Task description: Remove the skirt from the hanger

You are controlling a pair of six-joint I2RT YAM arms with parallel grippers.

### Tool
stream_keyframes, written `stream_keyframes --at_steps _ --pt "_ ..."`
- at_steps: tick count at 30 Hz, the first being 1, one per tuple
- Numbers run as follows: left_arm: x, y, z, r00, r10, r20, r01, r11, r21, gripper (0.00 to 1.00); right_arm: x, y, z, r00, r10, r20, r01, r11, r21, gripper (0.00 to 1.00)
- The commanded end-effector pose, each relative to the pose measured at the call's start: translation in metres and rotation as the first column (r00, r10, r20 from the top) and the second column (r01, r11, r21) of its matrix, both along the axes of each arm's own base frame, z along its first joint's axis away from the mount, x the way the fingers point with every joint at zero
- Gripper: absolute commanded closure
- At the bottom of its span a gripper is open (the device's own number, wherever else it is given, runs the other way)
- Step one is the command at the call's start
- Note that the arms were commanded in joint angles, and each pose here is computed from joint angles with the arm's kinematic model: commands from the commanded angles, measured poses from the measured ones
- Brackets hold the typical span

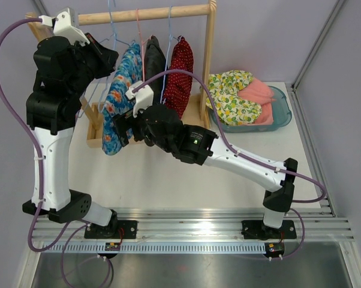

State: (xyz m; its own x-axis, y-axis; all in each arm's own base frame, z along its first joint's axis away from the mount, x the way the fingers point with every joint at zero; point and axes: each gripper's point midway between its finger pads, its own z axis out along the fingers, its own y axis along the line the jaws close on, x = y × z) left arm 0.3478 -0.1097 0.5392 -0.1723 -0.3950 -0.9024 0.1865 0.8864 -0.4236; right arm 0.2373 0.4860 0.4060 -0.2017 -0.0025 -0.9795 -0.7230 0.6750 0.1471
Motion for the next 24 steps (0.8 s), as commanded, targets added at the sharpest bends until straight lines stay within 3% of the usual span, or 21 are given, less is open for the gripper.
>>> stream_keyframes --at_steps 1,3,5,6,8,10,13,18,19,21,22,24 --pt "-0.025 0.004 0.045 0.988 -0.013 0.156 0.017 1.000 -0.024 1.00 0.008 0.004 0.018 0.999 -0.035 0.038 0.033 0.998 0.048 0.01" --pt "-0.027 0.003 0.046 0.987 -0.018 0.159 0.023 0.999 -0.027 1.00 0.009 0.009 0.015 0.999 -0.033 0.036 0.031 0.998 0.046 0.05" --pt "-0.029 0.004 0.046 0.986 -0.018 0.163 0.023 0.999 -0.032 1.00 0.010 0.012 0.016 0.999 -0.029 0.036 0.027 0.998 0.051 0.18" --pt "-0.029 0.004 0.046 0.987 -0.018 0.163 0.024 0.999 -0.033 1.00 0.010 0.016 0.012 0.999 -0.023 0.033 0.021 0.999 0.046 0.35" --pt "-0.031 0.004 0.046 0.987 -0.018 0.163 0.024 0.999 -0.033 1.00 0.010 0.019 0.014 0.999 -0.020 0.035 0.018 0.998 0.052 0.52" --pt "-0.032 0.005 0.046 0.986 -0.018 0.165 0.023 0.999 -0.029 1.00 0.011 0.020 0.012 0.999 -0.017 0.030 0.015 0.998 0.054 0.79" --pt "-0.033 0.006 0.045 0.986 -0.014 0.167 0.018 1.000 -0.020 1.00 0.010 0.021 0.011 0.999 -0.017 0.031 0.015 0.999 0.051 1.00" --pt "-0.032 0.017 0.053 0.981 0.034 0.193 -0.036 0.999 0.010 1.00 -0.003 0.011 -0.009 1.000 0.009 -0.003 -0.009 0.999 0.046 1.00" --pt "-0.033 0.021 0.056 0.979 0.050 0.199 -0.054 0.998 0.015 1.00 -0.005 0.009 -0.044 0.999 0.009 -0.036 -0.010 1.000 -0.009 1.00" --pt "-0.031 0.026 0.058 0.976 0.069 0.206 -0.079 0.996 0.039 1.00 -0.012 -0.001 -0.059 0.997 0.000 -0.078 0.000 1.000 0.004 1.00" --pt "-0.033 0.030 0.063 0.972 0.087 0.220 -0.098 0.994 0.042 1.00 -0.015 -0.008 -0.100 0.993 -0.012 -0.119 0.005 0.998 -0.063 1.00" --pt "-0.031 0.035 0.067 0.967 0.100 0.234 -0.117 0.991 0.061 1.00 -0.024 -0.019 -0.119 0.985 -0.030 -0.173 0.020 0.998 -0.058 1.00"
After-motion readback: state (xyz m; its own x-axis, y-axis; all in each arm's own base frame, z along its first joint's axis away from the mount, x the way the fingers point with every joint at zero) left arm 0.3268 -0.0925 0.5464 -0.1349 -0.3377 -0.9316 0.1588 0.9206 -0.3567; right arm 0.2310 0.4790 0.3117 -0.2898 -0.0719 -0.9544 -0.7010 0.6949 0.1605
